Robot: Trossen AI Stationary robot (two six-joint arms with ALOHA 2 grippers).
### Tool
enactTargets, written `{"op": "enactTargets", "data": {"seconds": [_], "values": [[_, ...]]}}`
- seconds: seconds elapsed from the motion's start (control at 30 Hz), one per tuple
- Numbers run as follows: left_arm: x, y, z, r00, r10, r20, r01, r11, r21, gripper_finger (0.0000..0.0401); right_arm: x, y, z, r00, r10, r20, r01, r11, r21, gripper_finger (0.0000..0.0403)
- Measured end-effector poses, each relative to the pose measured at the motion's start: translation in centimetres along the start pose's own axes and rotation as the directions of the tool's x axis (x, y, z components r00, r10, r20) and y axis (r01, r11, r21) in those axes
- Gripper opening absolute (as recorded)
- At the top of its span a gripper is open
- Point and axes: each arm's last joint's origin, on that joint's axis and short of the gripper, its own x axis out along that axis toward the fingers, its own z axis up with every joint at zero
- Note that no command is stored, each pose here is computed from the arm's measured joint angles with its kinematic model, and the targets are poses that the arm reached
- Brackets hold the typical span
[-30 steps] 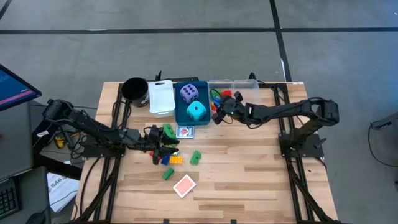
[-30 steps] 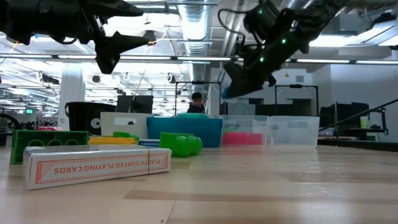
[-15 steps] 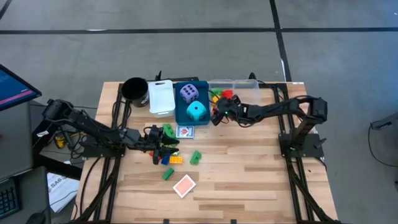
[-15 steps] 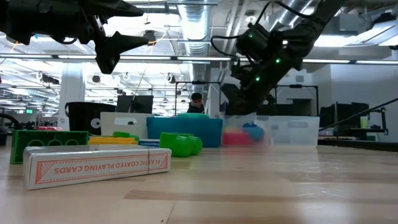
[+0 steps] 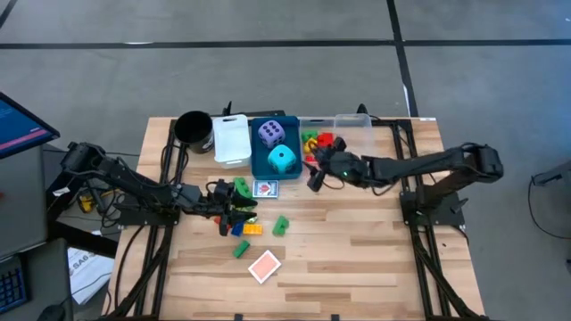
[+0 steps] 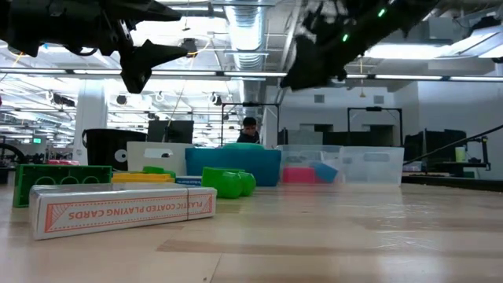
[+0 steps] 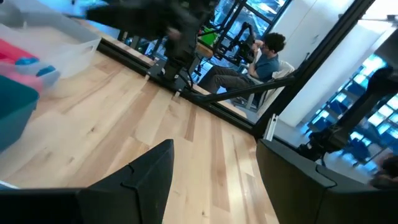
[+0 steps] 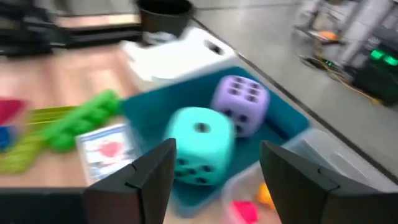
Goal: Pick & Place Toys
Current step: Put the green 2 stud game piece into the left transparent bin
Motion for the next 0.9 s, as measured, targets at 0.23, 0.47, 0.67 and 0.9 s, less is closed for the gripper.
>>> {"op": "enactTargets", "data": {"seconds": [0.23,0.47,0.67,0.9], "values": [[0.0,0.0,0.0,1.000,0.000,0.000,0.000,0.995,0.098,0.0223,-3.7,4.8,-0.7,0.996,0.081,0.027,-0.079,0.995,-0.061,0.0226],[0.0,0.3,-0.5,0.998,0.030,-0.048,-0.024,0.994,0.107,0.0223,-4.7,9.2,-3.7,1.000,0.020,0.017,-0.020,1.000,-0.019,0.0226],[0.0,0.5,-0.8,0.995,0.050,-0.082,-0.044,0.996,0.072,0.0223,-4.4,12.4,-6.0,0.998,-0.004,0.068,-0.001,0.998,0.070,0.0226],[0.5,1.0,-2.1,0.986,0.088,-0.144,-0.070,0.990,0.126,0.0223,-5.1,14.7,-7.3,0.992,0.062,0.114,-0.071,0.995,0.076,0.0226]]}}
